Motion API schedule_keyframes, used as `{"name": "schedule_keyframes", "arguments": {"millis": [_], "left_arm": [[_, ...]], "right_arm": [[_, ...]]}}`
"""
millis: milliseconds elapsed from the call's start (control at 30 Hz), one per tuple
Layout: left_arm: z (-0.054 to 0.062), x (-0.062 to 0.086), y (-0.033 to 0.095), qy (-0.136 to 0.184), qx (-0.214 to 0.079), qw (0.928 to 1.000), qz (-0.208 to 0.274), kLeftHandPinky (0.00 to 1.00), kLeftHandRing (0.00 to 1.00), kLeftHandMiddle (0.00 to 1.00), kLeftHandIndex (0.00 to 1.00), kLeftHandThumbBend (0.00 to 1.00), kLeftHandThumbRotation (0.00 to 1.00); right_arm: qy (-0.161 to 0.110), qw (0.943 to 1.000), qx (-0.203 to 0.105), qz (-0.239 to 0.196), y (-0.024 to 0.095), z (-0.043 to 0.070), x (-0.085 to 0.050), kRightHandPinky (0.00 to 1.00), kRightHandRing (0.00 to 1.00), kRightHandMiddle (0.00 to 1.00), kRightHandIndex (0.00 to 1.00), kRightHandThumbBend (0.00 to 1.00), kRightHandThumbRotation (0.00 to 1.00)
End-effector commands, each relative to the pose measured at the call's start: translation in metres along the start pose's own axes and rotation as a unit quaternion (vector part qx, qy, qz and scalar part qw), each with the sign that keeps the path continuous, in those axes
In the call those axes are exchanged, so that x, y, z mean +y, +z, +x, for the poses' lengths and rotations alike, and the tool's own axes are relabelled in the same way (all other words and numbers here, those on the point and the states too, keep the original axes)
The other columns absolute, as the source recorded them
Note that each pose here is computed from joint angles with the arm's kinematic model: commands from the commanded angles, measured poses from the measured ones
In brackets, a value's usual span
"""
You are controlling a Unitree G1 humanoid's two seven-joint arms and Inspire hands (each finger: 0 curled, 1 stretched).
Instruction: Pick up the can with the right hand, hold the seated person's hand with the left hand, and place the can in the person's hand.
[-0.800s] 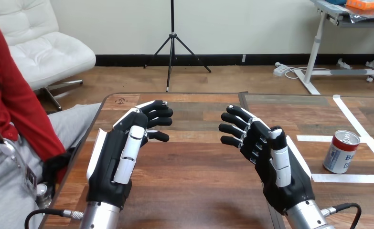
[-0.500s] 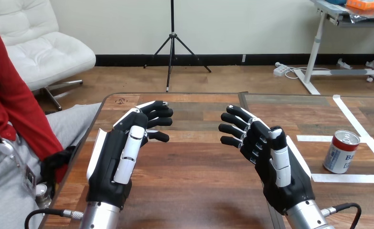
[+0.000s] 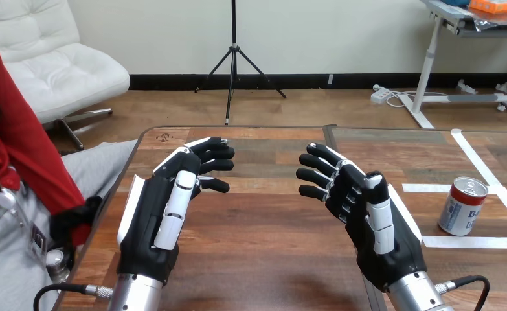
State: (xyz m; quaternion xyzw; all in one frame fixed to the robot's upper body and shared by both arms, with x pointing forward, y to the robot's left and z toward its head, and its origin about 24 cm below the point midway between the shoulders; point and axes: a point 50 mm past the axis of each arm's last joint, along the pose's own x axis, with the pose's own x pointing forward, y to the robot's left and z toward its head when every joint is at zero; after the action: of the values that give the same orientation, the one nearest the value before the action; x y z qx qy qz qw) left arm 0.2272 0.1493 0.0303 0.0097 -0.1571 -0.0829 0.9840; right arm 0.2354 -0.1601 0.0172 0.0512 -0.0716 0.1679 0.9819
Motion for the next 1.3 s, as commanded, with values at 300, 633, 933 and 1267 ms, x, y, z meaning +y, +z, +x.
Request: {"name": "schedule_keyframes", "arguments": {"millis": [300, 633, 933, 1267], "left_arm": [[0.018, 0.001, 0.011, -0.004, -0.038, 0.9993, 0.0, 0.56, 0.69, 0.71, 0.7, 0.5, 0.97], [0.018, 0.001, 0.01, -0.005, -0.036, 0.9993, 0.003, 0.56, 0.7, 0.71, 0.7, 0.5, 0.97], [0.017, 0.0, 0.01, -0.006, -0.035, 0.9994, 0.004, 0.56, 0.69, 0.71, 0.69, 0.49, 0.97], [0.016, 0.0, 0.011, -0.004, -0.036, 0.9993, 0.0, 0.57, 0.69, 0.71, 0.69, 0.47, 0.97]], "right_arm": [[0.022, 0.999, -0.032, -0.024, 0.016, 0.021, -0.004, 0.8, 0.85, 0.87, 0.87, 0.95, 1.0], [0.025, 0.9981, -0.018, -0.053, 0.018, 0.041, -0.021, 0.8, 0.87, 0.9, 0.9, 0.93, 1.0], [-0.001, 0.9946, -0.01, -0.103, 0.026, 0.061, -0.041, 0.82, 0.91, 0.91, 0.91, 0.94, 1.0], [-0.051, 0.983, -0.004, -0.176, 0.038, 0.078, -0.065, 0.84, 0.91, 0.92, 0.92, 0.89, 1.0]]}}
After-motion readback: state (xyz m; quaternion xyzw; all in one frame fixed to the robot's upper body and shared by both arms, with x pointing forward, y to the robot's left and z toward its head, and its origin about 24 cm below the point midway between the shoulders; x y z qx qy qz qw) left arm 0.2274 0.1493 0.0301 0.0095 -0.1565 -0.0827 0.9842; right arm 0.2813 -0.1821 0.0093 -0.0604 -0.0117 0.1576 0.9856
